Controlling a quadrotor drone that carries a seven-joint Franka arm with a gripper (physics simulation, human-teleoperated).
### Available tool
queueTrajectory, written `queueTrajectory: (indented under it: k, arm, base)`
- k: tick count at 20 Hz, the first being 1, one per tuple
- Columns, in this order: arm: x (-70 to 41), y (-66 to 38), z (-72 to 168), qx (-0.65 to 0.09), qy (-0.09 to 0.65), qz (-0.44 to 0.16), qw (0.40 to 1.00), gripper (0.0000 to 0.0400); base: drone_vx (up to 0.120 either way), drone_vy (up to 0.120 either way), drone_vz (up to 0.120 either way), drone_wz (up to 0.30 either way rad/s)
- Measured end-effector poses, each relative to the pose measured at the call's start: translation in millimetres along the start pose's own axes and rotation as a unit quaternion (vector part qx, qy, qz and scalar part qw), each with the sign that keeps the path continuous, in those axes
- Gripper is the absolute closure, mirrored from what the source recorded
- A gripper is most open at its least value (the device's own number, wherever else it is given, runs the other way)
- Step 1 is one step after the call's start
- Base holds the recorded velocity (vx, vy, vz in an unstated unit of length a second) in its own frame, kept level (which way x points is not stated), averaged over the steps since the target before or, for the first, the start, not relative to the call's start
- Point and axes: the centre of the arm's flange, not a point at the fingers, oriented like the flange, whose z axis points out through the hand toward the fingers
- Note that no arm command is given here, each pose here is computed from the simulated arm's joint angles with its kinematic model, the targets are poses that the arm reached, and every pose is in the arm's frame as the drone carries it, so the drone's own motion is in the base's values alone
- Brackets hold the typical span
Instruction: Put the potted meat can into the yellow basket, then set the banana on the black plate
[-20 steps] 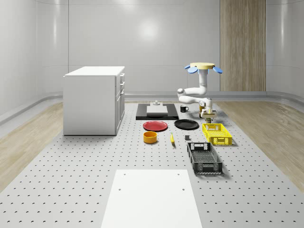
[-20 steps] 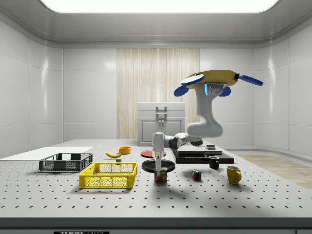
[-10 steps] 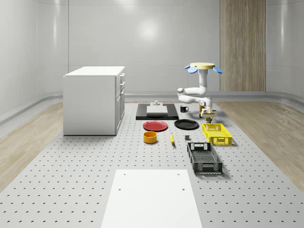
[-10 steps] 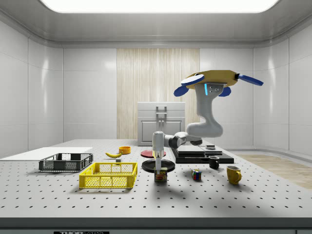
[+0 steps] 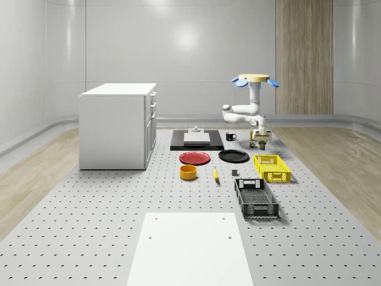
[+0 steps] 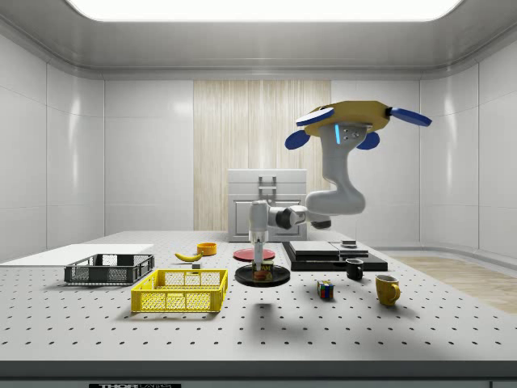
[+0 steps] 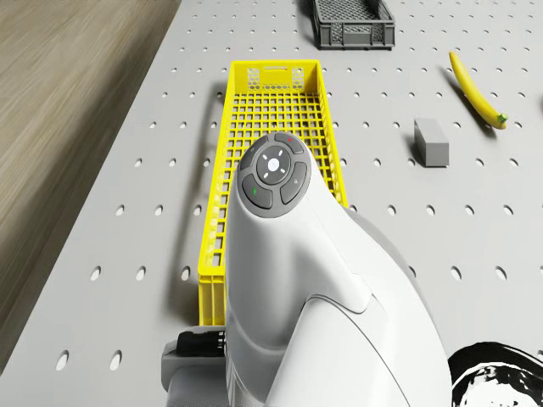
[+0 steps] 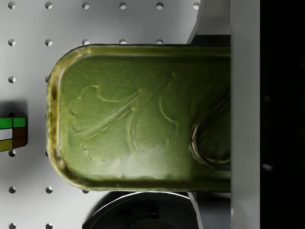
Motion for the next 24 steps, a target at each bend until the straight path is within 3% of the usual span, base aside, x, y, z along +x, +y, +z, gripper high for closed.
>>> queueTrajectory:
  k: [5,24]
  arm:
    - [0.0,0.0,-1.6,0.0,0.0,0.0,1.0,0.0112]
    - [0.0,0.0,-2.3,0.0,0.0,0.001,1.0,0.0112]
  base:
    - [0.12,0.0,0.104,0.0]
    - [0.12,0.0,0.0,0.0]
